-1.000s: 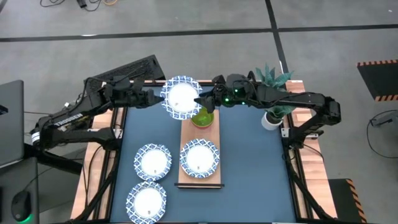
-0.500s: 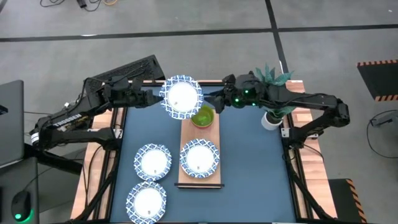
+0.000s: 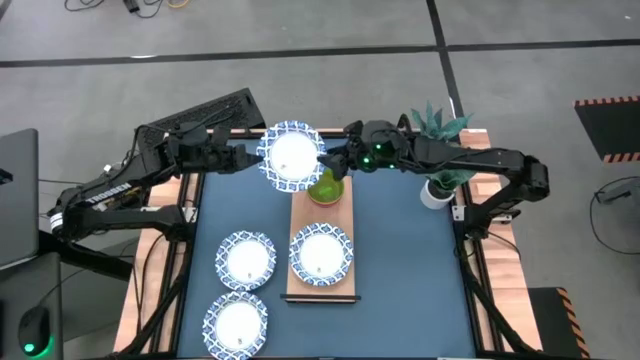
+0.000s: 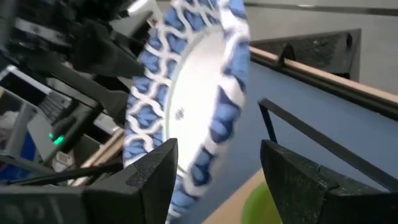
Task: Place and stack bowls onto a shelf
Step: Stack the white patterned plate on top of the other white patterned plate on the shelf
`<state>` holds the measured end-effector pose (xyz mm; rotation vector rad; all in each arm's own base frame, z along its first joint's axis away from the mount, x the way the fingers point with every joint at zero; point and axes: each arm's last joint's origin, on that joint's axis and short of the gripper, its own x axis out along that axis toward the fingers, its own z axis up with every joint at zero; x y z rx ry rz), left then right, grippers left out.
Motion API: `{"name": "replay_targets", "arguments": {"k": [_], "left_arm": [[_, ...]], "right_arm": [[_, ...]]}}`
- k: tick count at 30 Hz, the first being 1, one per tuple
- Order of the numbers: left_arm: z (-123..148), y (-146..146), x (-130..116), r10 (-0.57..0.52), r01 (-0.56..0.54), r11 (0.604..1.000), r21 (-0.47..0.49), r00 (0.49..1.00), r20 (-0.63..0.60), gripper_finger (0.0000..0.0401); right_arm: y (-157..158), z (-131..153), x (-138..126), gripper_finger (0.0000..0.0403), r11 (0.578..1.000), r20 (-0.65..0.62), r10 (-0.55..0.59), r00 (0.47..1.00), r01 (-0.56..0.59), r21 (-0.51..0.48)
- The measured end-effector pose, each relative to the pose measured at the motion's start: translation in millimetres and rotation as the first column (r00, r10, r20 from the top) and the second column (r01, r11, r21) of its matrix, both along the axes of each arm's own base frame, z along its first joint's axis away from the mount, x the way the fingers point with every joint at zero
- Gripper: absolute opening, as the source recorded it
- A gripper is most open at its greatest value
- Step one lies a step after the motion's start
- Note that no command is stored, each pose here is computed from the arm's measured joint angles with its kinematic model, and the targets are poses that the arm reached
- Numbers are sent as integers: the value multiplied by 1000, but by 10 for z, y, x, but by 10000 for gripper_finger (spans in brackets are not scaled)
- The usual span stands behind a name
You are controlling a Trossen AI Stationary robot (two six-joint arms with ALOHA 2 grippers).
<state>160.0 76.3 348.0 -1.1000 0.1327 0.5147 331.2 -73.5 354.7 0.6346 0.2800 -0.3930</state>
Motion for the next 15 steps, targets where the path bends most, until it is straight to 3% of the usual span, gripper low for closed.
{"name": "replay_targets", "arguments": {"k": [6,15], "left_arm": [[-1,1,0,1,-1,1000,-1,1000,0,0],[-48,30,65,-9,8,1000,-11,1000,-25,0]], "right_arm": [[-3,-8,11,215,1000,7,-9,1000,9,19],[-6,-12,9,23,999,7,11,1000,-11,36]]}}
